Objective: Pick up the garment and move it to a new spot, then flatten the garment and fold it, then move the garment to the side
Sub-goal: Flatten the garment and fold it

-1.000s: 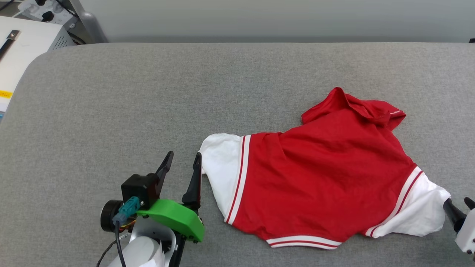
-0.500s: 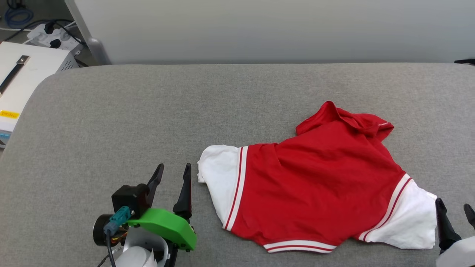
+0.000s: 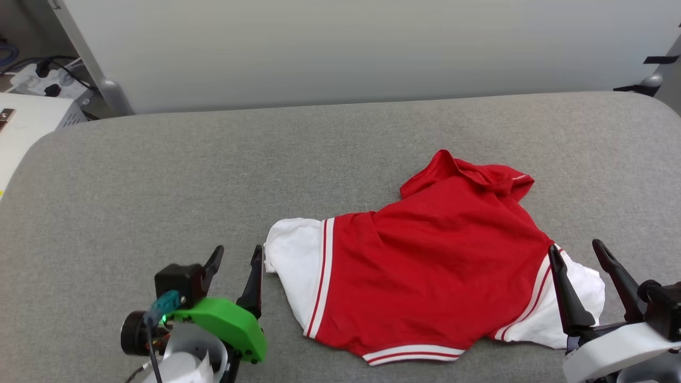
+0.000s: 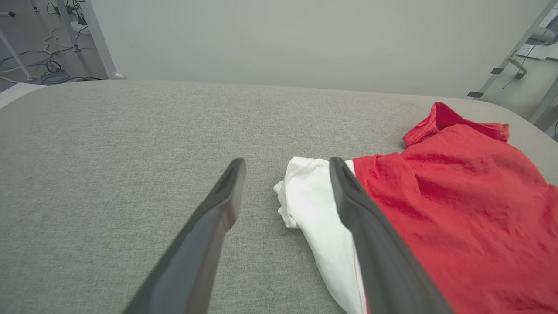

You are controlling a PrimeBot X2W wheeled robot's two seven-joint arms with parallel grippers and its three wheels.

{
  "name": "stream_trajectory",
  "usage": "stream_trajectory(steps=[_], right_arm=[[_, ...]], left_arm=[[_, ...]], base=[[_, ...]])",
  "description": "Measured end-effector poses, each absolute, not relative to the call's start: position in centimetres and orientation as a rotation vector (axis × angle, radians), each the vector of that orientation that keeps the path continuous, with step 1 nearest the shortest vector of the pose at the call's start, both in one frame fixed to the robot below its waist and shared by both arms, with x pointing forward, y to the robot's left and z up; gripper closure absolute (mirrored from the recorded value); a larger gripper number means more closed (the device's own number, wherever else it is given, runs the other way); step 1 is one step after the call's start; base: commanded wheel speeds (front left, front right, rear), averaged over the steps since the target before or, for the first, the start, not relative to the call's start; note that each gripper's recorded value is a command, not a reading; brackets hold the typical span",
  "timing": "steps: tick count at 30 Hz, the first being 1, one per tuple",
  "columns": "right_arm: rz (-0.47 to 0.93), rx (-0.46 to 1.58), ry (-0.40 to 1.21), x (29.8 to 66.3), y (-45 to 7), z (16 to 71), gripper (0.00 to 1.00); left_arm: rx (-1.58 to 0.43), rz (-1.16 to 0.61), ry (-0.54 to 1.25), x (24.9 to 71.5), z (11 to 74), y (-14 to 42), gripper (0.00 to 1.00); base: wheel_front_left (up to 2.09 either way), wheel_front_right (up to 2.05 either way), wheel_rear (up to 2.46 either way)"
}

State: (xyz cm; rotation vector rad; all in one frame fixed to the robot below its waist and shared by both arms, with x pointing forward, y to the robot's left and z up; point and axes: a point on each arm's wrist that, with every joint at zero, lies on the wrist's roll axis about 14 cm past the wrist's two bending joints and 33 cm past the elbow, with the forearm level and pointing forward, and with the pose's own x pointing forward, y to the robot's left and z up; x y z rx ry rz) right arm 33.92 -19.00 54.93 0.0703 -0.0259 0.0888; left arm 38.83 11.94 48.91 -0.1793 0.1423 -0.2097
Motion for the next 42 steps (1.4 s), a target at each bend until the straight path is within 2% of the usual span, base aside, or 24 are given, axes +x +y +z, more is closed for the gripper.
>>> stream_trajectory(steps=[4,11,20,21,22,23,24,28,35,42], right_arm=[[0.11,0.067,-0.033,34.1,-18.4,55.3,0.0],[0.113,0.082,0.014,35.3,-18.1,53.9,0.0],[0.066,0.109,0.079,36.0,-19.1,51.5,0.0],[0.061,0.108,0.083,36.0,-19.2,51.4,0.0],[0.054,0.108,0.088,35.9,-19.5,51.2,0.0],[0.047,0.107,0.093,35.9,-19.6,51.0,0.0],[0.043,0.107,0.097,35.8,-19.7,50.9,0.0],[0.027,0.118,0.104,35.6,-20.2,50.7,0.0],[-0.051,0.139,0.172,34.8,-23.1,49.4,0.0],[-0.121,0.157,0.472,31.6,-27.0,43.8,0.0]], left_arm=[[-0.157,-0.266,0.242,40.0,47.6,11.0,0.0],[-0.094,-0.353,0.546,41.8,42.8,10.0,0.0],[0.03,-0.437,0.941,41.2,36.6,9.4,0.0],[0.04,-0.447,0.966,41.2,36.5,9.3,0.09],[0.049,-0.459,0.996,41.1,36.2,9.2,0.62],[0.059,-0.468,1.018,41.1,36.1,9.1,0.84],[0.065,-0.476,1.033,41.1,36.0,8.9,1.0],[0.073,-0.512,1.044,40.8,36.0,8.1,1.0],[0.008,-0.467,0.891,41.3,37.4,8.2,1.0],[-0.081,-0.418,0.716,41.5,39.9,8.4,1.0]], base=[[0.0,0.0,0.0],[0.0,0.0,0.0],[0.0,0.0,0.0],[0.0,0.0,0.0],[0.0,0.0,0.0],[0.0,0.0,0.0],[0.0,0.0,0.0],[0.0,0.0,0.0],[0.0,0.0,0.0],[0.0,0.0,0.0]])
